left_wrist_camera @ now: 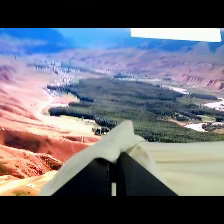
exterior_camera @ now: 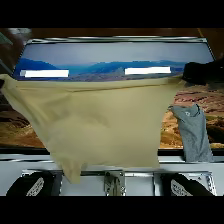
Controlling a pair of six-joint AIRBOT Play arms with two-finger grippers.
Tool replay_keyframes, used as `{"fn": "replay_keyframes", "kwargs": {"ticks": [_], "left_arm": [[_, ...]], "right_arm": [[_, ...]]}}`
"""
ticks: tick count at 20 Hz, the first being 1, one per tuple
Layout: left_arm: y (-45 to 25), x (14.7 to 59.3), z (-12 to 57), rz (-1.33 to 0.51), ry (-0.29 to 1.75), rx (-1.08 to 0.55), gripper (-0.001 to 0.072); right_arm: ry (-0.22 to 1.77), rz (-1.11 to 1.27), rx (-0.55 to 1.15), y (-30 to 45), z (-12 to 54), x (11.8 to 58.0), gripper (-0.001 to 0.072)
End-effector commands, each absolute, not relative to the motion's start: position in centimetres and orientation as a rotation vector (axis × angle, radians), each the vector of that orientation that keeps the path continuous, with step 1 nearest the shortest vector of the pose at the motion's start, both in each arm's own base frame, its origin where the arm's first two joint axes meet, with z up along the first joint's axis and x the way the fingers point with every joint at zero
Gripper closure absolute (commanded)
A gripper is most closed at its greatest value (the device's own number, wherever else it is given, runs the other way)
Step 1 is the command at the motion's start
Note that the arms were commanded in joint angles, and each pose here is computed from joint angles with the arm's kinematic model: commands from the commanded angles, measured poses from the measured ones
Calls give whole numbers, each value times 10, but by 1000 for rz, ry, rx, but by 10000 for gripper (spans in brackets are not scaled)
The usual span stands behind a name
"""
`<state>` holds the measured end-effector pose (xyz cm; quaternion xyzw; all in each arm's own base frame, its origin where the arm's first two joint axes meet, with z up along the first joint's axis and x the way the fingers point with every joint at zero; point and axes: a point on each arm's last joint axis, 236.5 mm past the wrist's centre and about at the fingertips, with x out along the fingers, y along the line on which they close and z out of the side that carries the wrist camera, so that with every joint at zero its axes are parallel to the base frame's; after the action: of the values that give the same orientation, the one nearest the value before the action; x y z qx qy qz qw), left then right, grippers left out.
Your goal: Fold the shirts.
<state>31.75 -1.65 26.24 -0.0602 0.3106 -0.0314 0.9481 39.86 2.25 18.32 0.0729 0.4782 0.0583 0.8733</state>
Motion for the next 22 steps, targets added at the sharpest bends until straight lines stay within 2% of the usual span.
{"fn": "replay_keyframes", "kwargs": {"ticks": [1, 5, 8, 9, 10, 11, 12, 13, 15, 18, 20, 22], "left_arm": [[-15, 377, 154, -50, 787, -176, 669], [-29, 442, 81, -63, 855, -321, 669], [-37, 470, 30, -52, 901, -442, 668], [-42, 471, 12, -52, 942, -479, 662], [-45, 470, -2, -52, 980, -503, 569], [-47, 465, -12, -53, 1024, -527, 355], [-44, 455, -15, -55, 1073, -536, 192], [-36, 443, -15, -62, 1131, -533, 171], [-12, 404, -9, -134, 1286, -491, 173], [22, 314, -10, -177, 1524, -591, 172], [38, 257, -30, -132, 1561, -715, 172], [43, 222, -56, -53, 1524, -855, 153]], "right_arm": [[1060, 95, 308, 29, 84, 468, 651], [851, 138, 619, 58, 69, 549, 651], [830, 108, 660, 55, 44, 569, 650], [857, 113, 654, 58, 33, 567, 619], [890, 119, 660, 61, 24, 563, 507], [908, 124, 661, 63, 20, 561, 272], [930, 147, 644, 65, 21, 555, 115], [968, 188, 605, 67, 26, 544, 77], [1097, 262, 456, 56, 30, 501, 77], [1519, 202, 324, -2, 9, 391, 83], [1666, 209, 402, -16, 1, 338, 83], [1653, 205, 529, -13, -7, 320, 83]]}}
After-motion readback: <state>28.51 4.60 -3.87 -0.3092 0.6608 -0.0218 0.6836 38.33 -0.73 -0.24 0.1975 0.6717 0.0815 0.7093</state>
